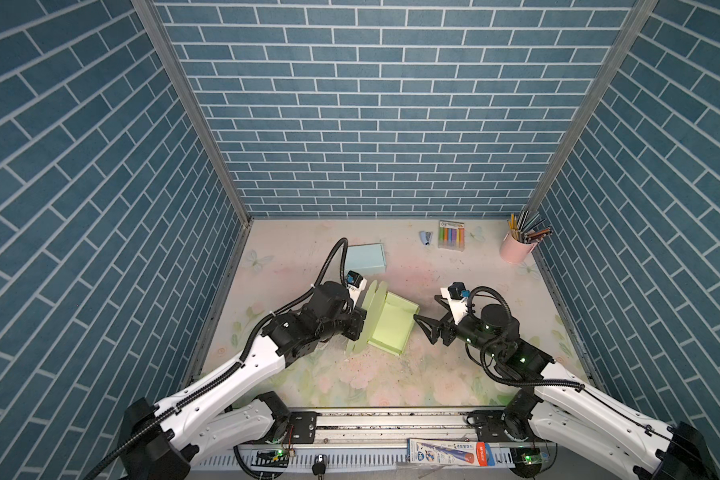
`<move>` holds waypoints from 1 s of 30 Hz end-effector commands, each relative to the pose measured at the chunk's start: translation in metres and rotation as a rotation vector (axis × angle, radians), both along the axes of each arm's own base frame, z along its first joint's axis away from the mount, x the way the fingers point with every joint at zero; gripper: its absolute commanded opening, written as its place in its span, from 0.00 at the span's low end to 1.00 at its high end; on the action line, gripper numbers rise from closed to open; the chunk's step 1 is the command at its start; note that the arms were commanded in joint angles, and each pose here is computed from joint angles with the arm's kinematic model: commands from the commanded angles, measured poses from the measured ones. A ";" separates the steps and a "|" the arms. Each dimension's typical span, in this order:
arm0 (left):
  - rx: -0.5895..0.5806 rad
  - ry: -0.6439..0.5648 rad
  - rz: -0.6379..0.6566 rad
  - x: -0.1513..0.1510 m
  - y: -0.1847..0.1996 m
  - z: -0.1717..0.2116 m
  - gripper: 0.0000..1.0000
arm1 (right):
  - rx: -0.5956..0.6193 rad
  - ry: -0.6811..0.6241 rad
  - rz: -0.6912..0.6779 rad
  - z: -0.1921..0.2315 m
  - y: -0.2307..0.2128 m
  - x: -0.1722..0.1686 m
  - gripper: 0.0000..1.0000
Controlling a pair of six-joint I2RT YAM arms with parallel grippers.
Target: Fold the paper box
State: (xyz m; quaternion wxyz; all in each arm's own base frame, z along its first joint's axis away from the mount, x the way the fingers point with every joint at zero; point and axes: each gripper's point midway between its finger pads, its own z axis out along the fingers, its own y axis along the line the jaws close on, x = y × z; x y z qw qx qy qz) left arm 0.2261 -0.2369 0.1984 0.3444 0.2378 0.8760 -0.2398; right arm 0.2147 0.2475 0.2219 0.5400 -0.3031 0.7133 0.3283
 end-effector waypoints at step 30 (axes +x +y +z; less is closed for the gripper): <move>0.199 0.025 -0.293 -0.009 -0.019 -0.007 0.00 | -0.140 -0.096 0.533 -0.036 0.065 0.012 0.29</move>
